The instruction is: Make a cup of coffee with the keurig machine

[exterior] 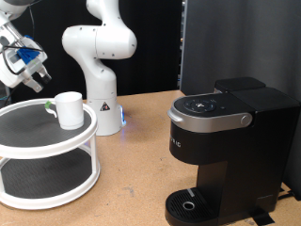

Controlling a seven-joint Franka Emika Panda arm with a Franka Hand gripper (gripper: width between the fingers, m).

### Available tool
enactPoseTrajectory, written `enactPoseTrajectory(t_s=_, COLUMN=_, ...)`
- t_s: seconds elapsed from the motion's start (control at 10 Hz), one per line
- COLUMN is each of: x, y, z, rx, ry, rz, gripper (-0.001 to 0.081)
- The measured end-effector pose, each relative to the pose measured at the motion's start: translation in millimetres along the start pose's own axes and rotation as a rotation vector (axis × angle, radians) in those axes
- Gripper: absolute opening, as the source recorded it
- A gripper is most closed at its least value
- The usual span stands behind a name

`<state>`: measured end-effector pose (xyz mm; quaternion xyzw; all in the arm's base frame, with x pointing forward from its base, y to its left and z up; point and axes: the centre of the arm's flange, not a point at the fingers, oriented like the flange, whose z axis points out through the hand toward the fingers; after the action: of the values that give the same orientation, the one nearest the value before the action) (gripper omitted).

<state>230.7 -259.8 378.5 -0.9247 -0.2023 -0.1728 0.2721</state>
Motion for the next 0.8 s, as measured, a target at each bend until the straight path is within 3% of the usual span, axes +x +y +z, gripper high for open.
enactPoseTrajectory(t_s=0.1, x=-1.0, y=1.8, z=2.0, rx=-0.003, ry=-0.003, rz=0.005, gripper=0.0489)
enactPoseTrajectory(t_s=0.2, x=-2.3, y=4.0, z=4.7, rx=-0.006, ry=-0.006, rz=0.011, gripper=0.0663)
enactPoseTrajectory(t_s=0.3, x=-3.9, y=5.6, z=8.0, rx=-0.008, ry=-0.009, rz=0.015, gripper=0.0663)
enactPoseTrajectory(t_s=0.4, x=-5.7, y=6.7, z=11.8, rx=-0.01, ry=-0.011, rz=0.017, gripper=0.0773)
enactPoseTrajectory(t_s=0.8, x=-16.4, y=11.8, z=33.0, rx=-0.016, ry=-0.027, rz=0.011, gripper=0.0805)
